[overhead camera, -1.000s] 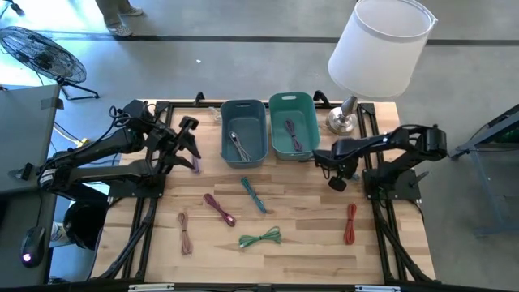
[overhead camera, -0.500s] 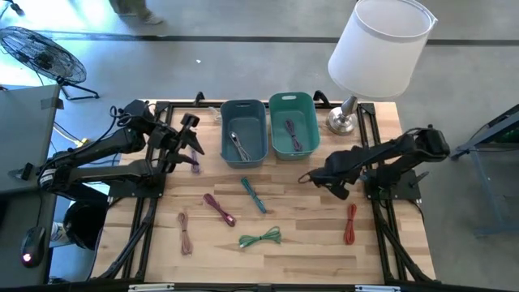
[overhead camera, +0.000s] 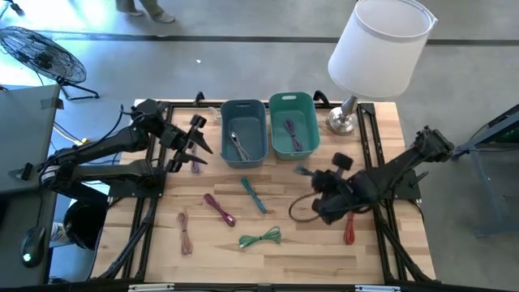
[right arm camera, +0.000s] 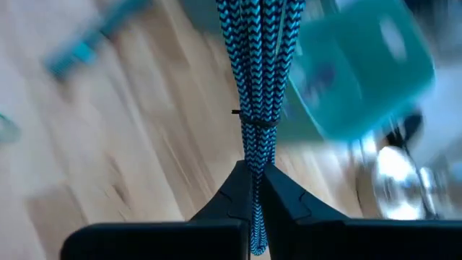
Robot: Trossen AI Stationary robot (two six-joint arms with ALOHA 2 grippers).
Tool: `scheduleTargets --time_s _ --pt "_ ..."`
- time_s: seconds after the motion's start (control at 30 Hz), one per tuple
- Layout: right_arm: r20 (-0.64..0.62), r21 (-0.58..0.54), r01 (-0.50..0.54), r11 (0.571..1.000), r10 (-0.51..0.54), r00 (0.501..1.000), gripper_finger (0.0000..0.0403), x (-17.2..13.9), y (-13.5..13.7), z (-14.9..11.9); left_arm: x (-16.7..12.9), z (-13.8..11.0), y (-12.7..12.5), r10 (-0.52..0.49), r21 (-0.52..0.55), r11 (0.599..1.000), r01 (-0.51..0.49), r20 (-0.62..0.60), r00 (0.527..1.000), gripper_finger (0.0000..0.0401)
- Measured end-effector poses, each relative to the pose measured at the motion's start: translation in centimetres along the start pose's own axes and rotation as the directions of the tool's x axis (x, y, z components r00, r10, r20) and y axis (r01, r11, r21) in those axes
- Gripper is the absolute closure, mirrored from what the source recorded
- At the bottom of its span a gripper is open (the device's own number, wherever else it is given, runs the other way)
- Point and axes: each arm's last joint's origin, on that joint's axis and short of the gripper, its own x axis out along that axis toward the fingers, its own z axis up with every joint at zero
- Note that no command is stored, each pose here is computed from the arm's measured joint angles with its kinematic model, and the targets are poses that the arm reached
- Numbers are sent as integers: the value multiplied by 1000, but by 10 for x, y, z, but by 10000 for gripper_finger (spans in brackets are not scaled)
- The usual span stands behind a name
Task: Pick & Place USB Port
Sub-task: Put the right blue charger cable into the blue bin
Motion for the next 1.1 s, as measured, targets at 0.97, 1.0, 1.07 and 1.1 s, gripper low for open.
scheduleTargets --time_s 0.97,1.0,1.07,1.1 --pt "607 -441 -64 895 350 713 400 13 42 62 4 -9 5 27 -40 999 -28 -32 999 149" --pt "622 -450 -56 891 358 696 400 12 42 64 5 -10 5 28 -42 999 -29 -34 999 148" --pt "648 -457 -47 888 369 666 400 11 40 69 10 -12 5 24 -54 998 -26 -38 999 147" --pt "657 -461 -47 886 376 654 400 12 38 71 13 -13 4 27 -60 998 -29 -43 999 146"
